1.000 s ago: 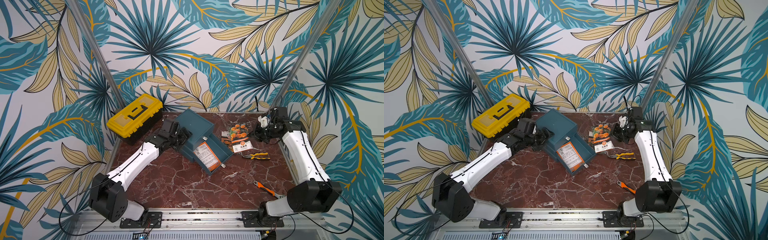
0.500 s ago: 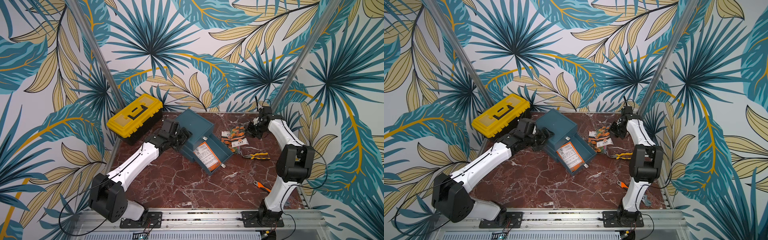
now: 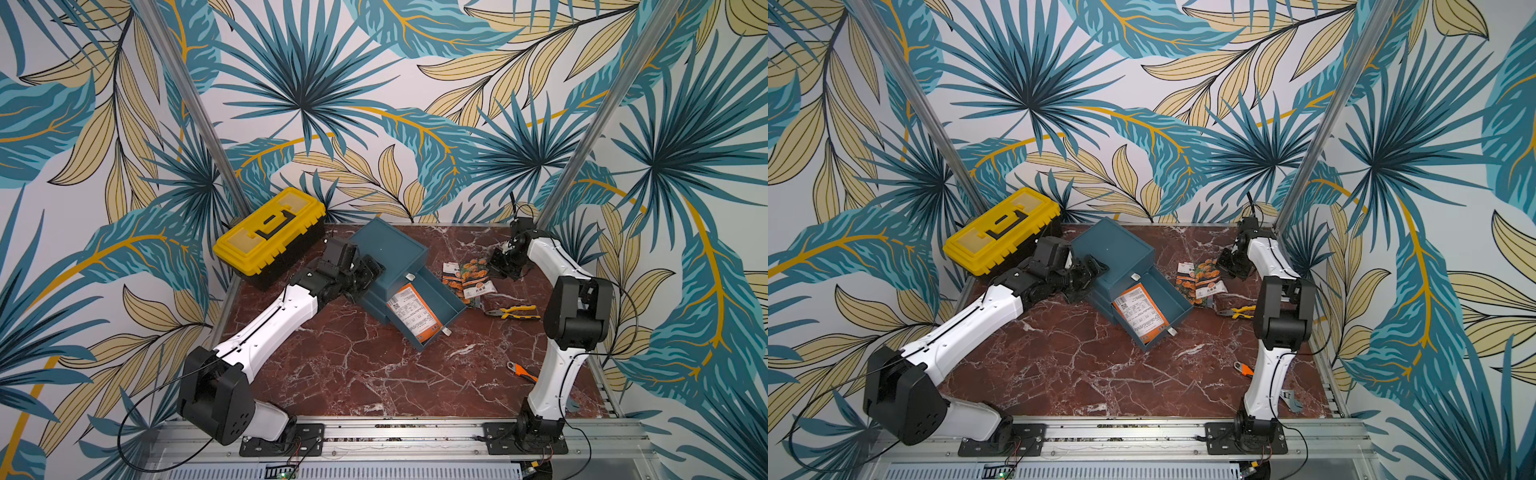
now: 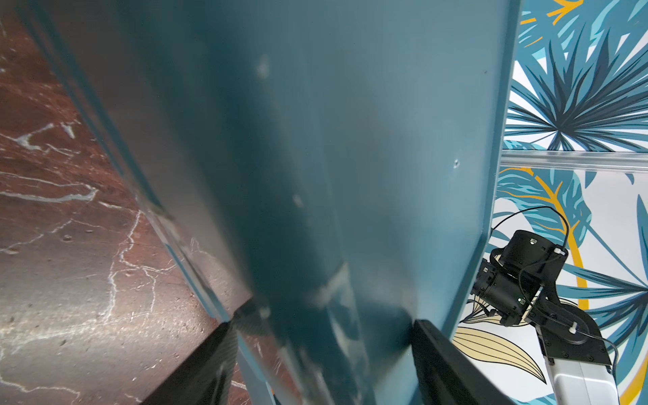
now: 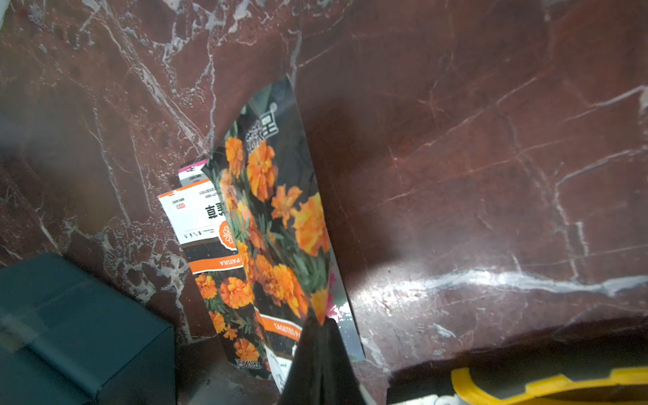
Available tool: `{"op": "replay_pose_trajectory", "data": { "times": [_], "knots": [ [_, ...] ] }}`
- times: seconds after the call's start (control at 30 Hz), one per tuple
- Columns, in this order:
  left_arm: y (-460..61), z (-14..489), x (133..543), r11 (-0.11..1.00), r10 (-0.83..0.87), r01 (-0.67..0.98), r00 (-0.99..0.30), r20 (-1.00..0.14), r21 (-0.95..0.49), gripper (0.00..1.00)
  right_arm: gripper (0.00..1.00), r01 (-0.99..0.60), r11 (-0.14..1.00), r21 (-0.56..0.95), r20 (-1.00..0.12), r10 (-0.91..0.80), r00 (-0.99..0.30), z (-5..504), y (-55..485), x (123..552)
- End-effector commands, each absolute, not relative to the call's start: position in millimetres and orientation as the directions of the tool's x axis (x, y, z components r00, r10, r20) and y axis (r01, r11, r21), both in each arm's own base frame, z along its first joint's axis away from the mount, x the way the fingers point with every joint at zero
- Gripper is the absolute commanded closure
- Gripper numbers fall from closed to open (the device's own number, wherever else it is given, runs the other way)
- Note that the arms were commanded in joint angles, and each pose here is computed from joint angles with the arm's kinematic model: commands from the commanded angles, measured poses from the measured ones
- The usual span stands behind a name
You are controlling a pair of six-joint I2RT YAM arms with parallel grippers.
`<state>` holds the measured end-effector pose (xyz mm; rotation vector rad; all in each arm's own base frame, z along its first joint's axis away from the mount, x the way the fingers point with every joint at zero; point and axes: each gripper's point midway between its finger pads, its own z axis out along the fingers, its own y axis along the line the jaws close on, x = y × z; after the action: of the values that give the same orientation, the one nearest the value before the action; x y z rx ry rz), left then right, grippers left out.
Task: Take the seed bags out of the drawer
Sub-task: Place the seed packet at the center of the board.
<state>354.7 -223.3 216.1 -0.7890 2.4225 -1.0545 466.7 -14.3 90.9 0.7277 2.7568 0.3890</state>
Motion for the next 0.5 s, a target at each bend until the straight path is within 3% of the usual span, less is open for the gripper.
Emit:
{"op": "replay_pose_trajectory", "data": {
  "times": [0.0, 0.17, 0.47],
  "knots": [
    [-227.7, 211.5, 343.3, 0.57, -0.595, -0.331, -0.798, -0.099, -0.752, 0.18, 0.95, 0.432, 0.856, 0.282, -0.202, 0.494, -0.846, 84.6, -24.1, 470.9],
    [-227.1, 209.5, 342.4, 0.576, -0.592, -0.334, -0.8, -0.099, -0.746, 0.18, 0.72, 0.446, 0.867, 0.224, -0.199, 0.488, -0.85, 77.0, -34.7, 463.2],
    [-225.7, 211.8, 343.2, 0.577, -0.596, -0.326, -0.795, -0.112, -0.749, 0.18, 0.51, 0.447, 0.874, 0.188, -0.255, 0.483, -0.838, 107.1, -48.3, 446.5]
  ]
}}
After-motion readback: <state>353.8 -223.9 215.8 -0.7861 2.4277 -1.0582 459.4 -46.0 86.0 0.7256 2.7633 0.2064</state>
